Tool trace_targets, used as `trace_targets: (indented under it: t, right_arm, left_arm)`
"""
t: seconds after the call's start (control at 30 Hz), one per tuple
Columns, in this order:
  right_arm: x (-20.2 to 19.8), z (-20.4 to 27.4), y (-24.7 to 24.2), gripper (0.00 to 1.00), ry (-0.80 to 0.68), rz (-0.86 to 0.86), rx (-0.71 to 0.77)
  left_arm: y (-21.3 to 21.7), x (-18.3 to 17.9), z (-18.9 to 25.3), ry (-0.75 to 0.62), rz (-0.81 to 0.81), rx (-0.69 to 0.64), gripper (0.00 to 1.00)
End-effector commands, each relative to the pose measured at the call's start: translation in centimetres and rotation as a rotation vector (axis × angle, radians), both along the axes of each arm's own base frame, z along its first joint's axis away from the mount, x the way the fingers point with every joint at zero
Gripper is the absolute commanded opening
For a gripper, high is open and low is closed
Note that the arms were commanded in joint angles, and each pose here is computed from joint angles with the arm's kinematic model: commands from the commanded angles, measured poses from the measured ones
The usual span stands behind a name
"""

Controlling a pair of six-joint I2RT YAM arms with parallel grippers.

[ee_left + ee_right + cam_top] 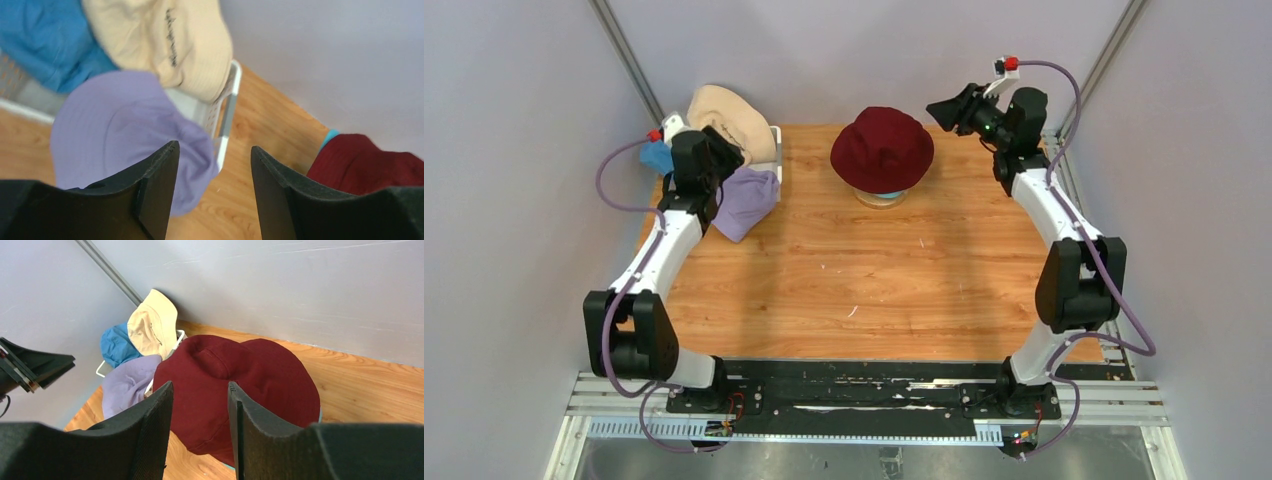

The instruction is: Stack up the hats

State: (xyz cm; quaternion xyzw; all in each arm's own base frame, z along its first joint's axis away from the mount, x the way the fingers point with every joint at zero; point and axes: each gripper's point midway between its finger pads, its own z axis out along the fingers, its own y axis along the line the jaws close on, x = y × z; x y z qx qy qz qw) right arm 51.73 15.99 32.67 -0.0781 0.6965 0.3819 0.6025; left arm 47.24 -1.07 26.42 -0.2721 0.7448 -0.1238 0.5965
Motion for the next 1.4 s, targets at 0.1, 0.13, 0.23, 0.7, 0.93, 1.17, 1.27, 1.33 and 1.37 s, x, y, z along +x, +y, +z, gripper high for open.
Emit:
trace_targets:
  t: [0.1, 0.13, 0.23, 0.7, 0.93, 1.17, 1.27, 1.33, 1.37]
  right_arm:
    - [-1.6, 0.3, 0.0, 0.45, -0.026, -0.007, -0.051]
    - [-1.6, 0.3, 0.0, 0.45, -0.026, -0.008, -0.052]
    - [-2.0, 0.1, 0.1, 0.45, -0.025, -0.002, -0.052]
    - [-3.1, -1.0, 0.1, 0.46, -0.001, 0.011, -0.051]
    - [-3.3, -0.9, 0.1, 0.64, -0.003, 0.01, -0.058]
    - [-3.4, -0.7, -0.1, 0.64, -0.006, -0.001, -0.072]
    - [-3.4, -0.6, -0.2, 0.65, -0.007, -0.001, -0.07]
    - [-3.5, -0.5, -0.1, 0.65, -0.01, 0.003, -0.07]
    - [-3.5, -0.5, -0.1, 0.65, -0.008, 0.002, -0.069]
  left_arm:
    - [1.7, -4.0, -5.7, 0.073, 0.063, -0.194, 0.59]
    - [1.8, -4.3, -6.2, 0.075, 0.065, -0.205, 0.59]
    - [2.0, -5.2, -7.2, 0.089, 0.064, -0.205, 0.59]
    - [3.9, -8.6, -12.5, 0.164, 0.163, -0.233, 0.61]
    - [4.1, -8.5, -15.3, 0.219, 0.174, -0.26, 0.83]
    - [4.2, -8.1, -16.8, 0.246, 0.17, -0.26, 0.91]
    - [4.5, -8.0, -17.3, 0.258, 0.178, -0.248, 0.94]
    - [4.8, -8.0, -17.7, 0.264, 0.184, -0.237, 0.94]
    - [4.9, -7.9, -17.7, 0.262, 0.187, -0.231, 0.94]
